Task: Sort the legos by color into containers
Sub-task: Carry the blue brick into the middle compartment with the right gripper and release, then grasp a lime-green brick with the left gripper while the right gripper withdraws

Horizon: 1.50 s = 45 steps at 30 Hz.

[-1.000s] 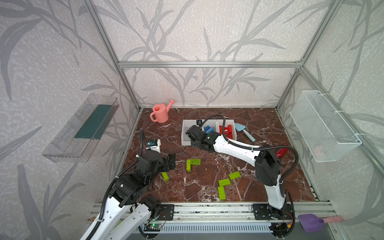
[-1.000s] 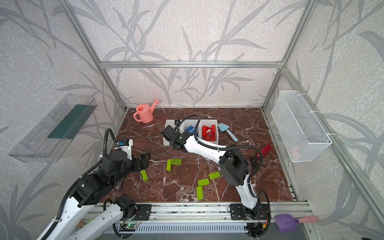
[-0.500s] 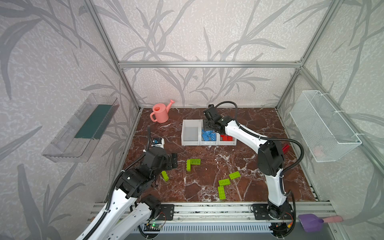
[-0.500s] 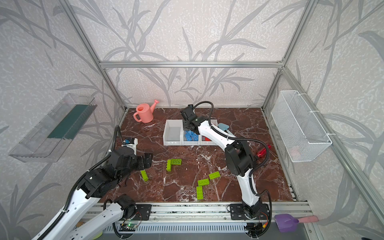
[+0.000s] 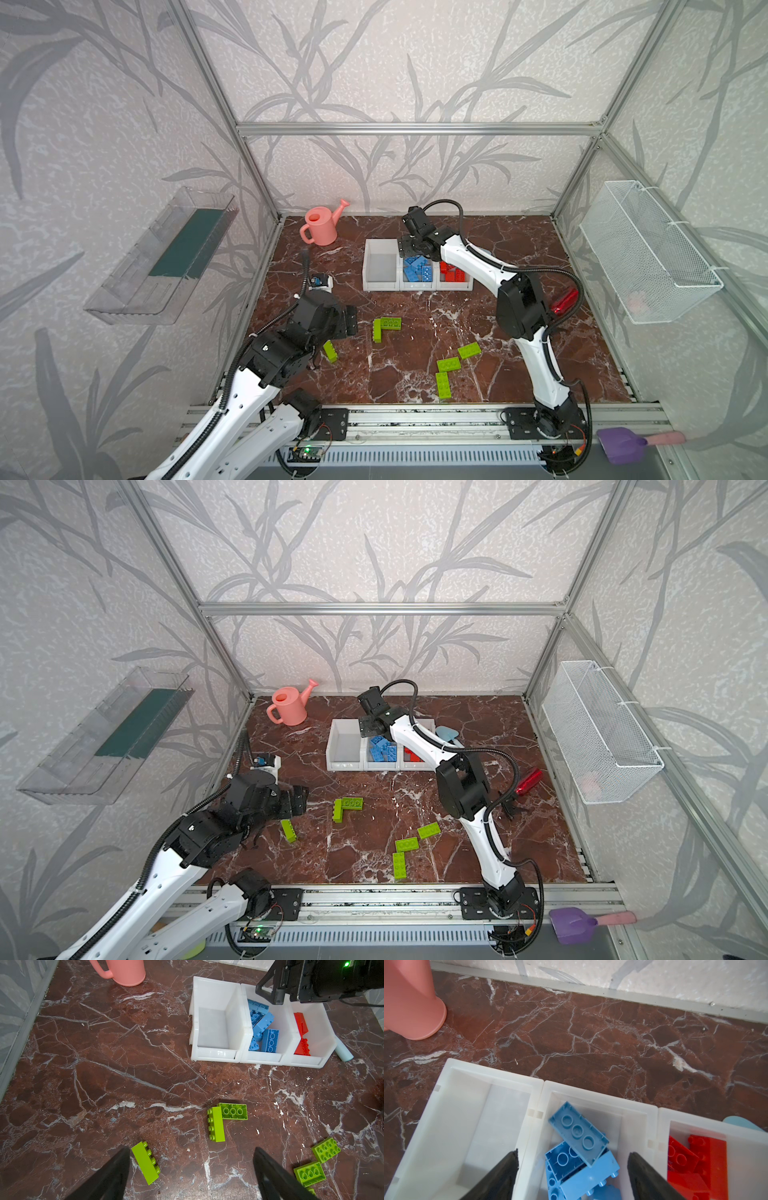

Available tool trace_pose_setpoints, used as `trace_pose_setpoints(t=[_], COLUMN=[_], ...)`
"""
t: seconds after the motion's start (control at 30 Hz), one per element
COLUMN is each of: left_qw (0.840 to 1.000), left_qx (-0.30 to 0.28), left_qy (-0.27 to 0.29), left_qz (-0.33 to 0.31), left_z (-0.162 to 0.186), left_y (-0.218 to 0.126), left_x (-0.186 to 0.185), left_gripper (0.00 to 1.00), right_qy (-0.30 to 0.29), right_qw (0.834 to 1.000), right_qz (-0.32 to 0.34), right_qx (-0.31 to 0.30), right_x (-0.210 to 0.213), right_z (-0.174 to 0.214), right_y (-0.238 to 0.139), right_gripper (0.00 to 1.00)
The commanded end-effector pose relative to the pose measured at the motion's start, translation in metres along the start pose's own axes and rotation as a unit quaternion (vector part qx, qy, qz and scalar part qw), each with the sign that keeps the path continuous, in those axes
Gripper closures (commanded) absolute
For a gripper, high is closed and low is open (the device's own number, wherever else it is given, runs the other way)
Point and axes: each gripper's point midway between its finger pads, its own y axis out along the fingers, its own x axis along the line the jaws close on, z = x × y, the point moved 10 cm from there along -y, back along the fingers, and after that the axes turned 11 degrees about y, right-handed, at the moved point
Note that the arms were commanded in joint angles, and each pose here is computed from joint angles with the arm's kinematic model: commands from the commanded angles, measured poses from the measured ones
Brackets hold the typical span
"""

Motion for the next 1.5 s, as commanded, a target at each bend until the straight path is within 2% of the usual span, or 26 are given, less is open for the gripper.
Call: trace_pose_setpoints(t=[0.0, 0.27, 0.47, 0.63, 1.0, 1.3, 1.47], left_qw=[1.000, 0.998, 0.993, 0.986, 0.973, 0.958, 0.957], left_qx=[0.007, 0.046, 0.104, 0.155, 0.227, 0.284, 0.289], left_qy=[0.009, 0.003, 0.003, 0.020, 0.030, 0.038, 0.034], left_qz=[-0.003, 0.033, 0.053, 0.057, 0.038, -0.006, -0.011], left_z=[0.003, 0.005, 0.015, 0.025, 0.046, 0.064, 0.067], left_y=[0.001, 0.017, 0.046, 0.074, 0.133, 0.169, 0.174], left_x=[0.000, -0.012, -0.031, -0.053, -0.075, -0.080, -0.081], left_gripper=[0.08, 0.11, 0.16, 0.18, 0.27, 0.43, 0.57], right_qy=[-0.005, 0.005, 0.011, 0.026, 0.040, 0.033, 0.036], right_qw=[1.000, 0.998, 0.989, 0.984, 0.982, 0.986, 0.984], right_qz=[-0.004, -0.065, -0.143, -0.171, -0.181, -0.165, -0.175], right_qx=[0.000, -0.027, -0.045, -0.042, -0.029, -0.017, -0.010], right_x=[-0.004, -0.020, -0.047, -0.072, -0.118, -0.133, -0.130], right_z=[-0.007, 0.004, 0.041, 0.078, 0.147, 0.172, 0.173], right_y=[-0.013, -0.072, -0.119, -0.140, -0.161, -0.154, -0.149], right_gripper=[0.13, 0.13, 0.13, 0.13, 0.13, 0.13, 0.13])
